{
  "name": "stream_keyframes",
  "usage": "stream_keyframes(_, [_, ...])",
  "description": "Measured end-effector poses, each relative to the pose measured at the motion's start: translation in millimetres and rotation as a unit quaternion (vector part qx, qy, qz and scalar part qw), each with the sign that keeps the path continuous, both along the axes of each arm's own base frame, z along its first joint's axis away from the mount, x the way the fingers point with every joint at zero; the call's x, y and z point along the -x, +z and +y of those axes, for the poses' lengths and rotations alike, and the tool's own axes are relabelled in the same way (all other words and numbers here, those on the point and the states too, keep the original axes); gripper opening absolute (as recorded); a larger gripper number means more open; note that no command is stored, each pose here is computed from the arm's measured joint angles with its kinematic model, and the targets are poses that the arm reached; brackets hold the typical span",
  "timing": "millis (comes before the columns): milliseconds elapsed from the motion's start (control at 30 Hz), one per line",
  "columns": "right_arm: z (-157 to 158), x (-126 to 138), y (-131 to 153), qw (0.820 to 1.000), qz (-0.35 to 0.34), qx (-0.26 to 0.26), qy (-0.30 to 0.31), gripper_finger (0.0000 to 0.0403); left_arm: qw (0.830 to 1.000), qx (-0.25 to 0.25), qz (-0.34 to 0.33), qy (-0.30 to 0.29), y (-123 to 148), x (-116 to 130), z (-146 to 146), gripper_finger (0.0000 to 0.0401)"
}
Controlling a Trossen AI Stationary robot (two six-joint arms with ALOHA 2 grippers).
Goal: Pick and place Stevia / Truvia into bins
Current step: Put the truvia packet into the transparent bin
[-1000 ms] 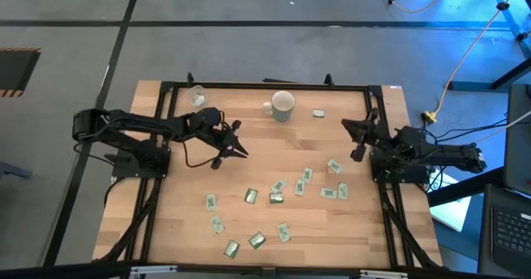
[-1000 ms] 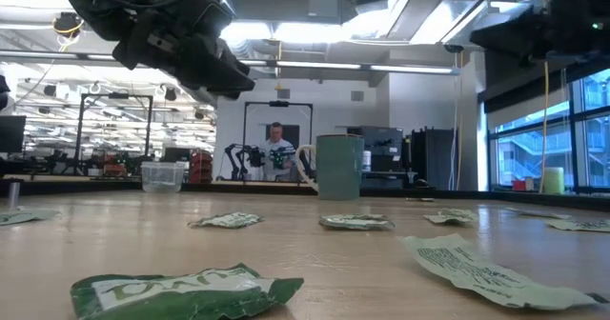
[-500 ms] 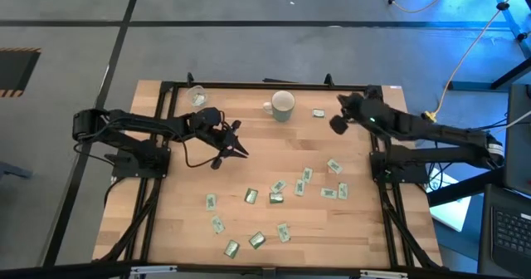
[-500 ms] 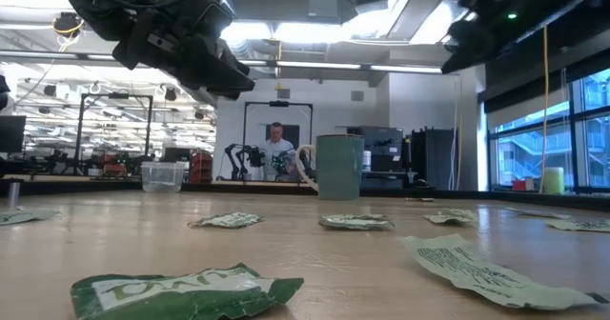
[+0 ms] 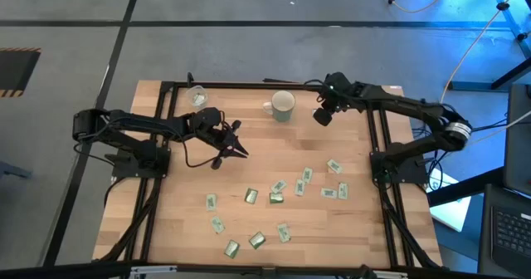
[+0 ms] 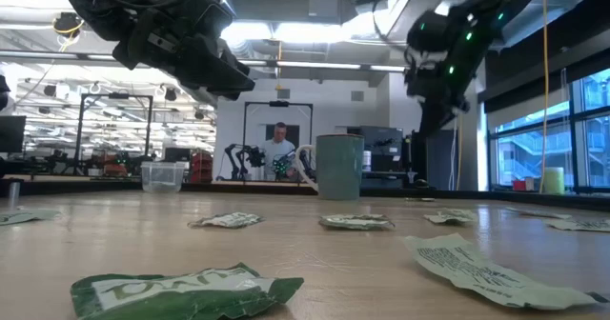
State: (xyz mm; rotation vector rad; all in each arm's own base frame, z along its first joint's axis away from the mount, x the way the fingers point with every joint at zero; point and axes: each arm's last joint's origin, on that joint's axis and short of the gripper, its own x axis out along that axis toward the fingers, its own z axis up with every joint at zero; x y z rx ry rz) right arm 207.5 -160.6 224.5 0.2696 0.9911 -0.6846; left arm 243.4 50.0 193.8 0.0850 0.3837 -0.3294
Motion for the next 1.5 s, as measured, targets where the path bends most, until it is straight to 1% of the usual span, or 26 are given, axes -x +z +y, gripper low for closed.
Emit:
stream_keyframes(100, [-13.6,-0.5,-13.3,0.999,0.014,-0.015,0.026,0.0035,1.0,0.0,0.0,0.0,0.0,0.0,-0.1,0.0045])
stream_keyframes(233, [-25.7,-1.1,-25.3,0.999,0.02,-0.023,0.024,0.0042,1.0,0.0,0.0,0.0,0.0,0.0,0.0,0.0045])
stream_keyframes(300, [-30.3,-1.0,-29.9,0.999,0.021,-0.027,0.016,0.0056,1.0,0.0,0.0,0.0,-0.1,0.0,0.0,0.0045])
stream_keyframes(433, [-36.1,-0.4,-39.2,0.999,0.028,-0.041,-0.001,0.01,1.0,0.0,0.0,0.0,-0.1,0.0,-0.1,0.0045])
stream_keyframes(533, [-37.8,-1.3,-43.8,0.998,0.035,-0.045,0.0,0.0128,1.0,0.0,0.0,0.0,-0.1,0.0,-0.1,0.0045])
stream_keyframes(633, [-37.4,-2.8,-46.7,0.998,0.043,-0.043,0.016,0.0142,1.0,0.0,0.0,-0.001,-0.1,0.0,-0.1,0.0045])
stream_keyframes(700, [-34.2,-5.4,-48.7,0.997,0.052,-0.041,0.034,0.0146,1.0,0.0,0.0,-0.001,-0.1,0.0,0.0,0.0045])
stream_keyframes(800, [-28.3,-11.3,-51.5,0.994,0.068,-0.032,0.079,0.0147,1.0,0.0,0.0,-0.001,-0.1,0.0,-0.1,0.0045])
stream_keyframes(967, [-18.5,-21.5,-58.5,0.984,0.09,-0.027,0.151,0.0147,1.0,-0.001,0.0,-0.001,-0.1,0.0,-0.1,0.0045])
stream_keyframes(1033, [-15.8,-25.0,-63.2,0.98,0.097,-0.031,0.171,0.0147,1.0,-0.001,0.0,-0.001,-0.1,0.0,0.0,0.0045])
stream_keyframes(1100, [-15.2,-26.8,-69.1,0.978,0.103,-0.039,0.175,0.0147,1.0,-0.001,0.0,-0.001,-0.1,0.0,0.0,0.0045])
stream_keyframes(1200, [-17.1,-28.7,-76.7,0.98,0.105,-0.048,0.163,0.0147,1.0,-0.001,0.0,-0.001,-0.2,0.0,-0.1,0.0045])
stream_keyframes(1367, [-25.7,-32.4,-83.5,0.985,0.086,-0.039,0.143,0.0147,1.0,-0.001,0.0,-0.001,-0.2,0.0,-0.1,0.0045])
stream_keyframes(1500, [-31.5,-29.5,-87.5,0.987,0.088,-0.041,0.131,0.0147,1.0,-0.001,0.001,-0.001,-0.2,0.0,-0.1,0.0045])
